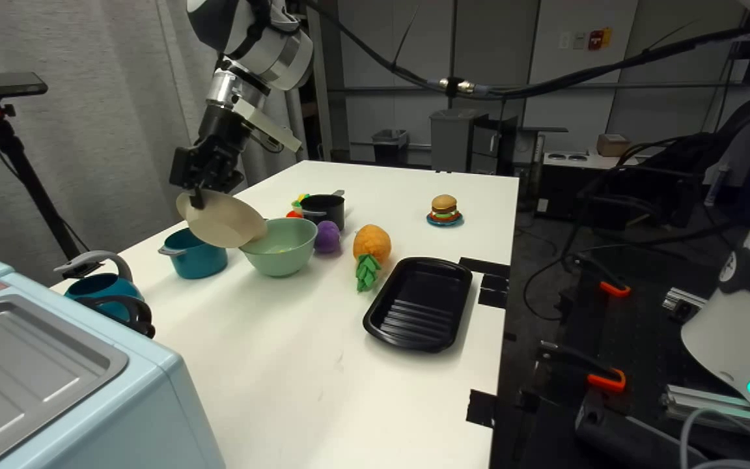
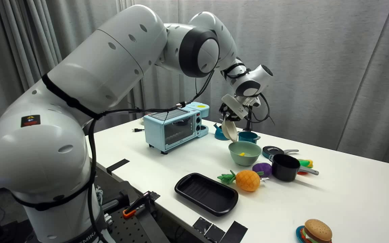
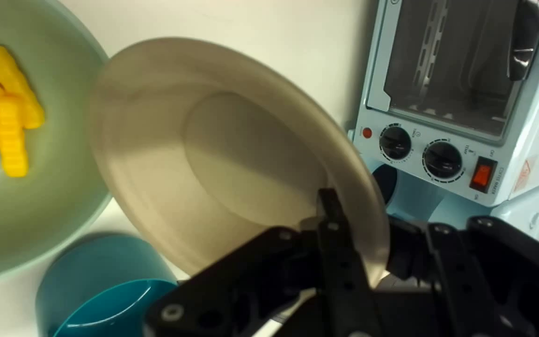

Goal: Pick the plate then pour the potatoes fries into the bowl

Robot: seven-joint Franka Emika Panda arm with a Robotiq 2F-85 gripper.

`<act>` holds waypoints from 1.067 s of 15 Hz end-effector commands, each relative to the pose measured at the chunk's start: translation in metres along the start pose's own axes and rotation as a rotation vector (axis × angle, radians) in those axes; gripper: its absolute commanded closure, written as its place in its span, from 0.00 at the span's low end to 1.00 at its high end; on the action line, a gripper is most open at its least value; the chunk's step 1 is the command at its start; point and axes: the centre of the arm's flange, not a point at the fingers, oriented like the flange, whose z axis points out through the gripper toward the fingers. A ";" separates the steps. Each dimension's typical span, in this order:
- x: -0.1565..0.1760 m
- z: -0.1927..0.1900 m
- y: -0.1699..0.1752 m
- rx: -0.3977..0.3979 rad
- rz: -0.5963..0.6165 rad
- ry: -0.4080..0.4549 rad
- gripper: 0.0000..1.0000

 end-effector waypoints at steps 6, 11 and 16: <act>-0.053 0.112 -0.063 -0.064 -0.257 0.057 0.99; -0.074 0.161 -0.087 -0.083 -0.332 0.061 0.99; -0.080 0.175 -0.082 -0.117 -0.357 0.071 0.99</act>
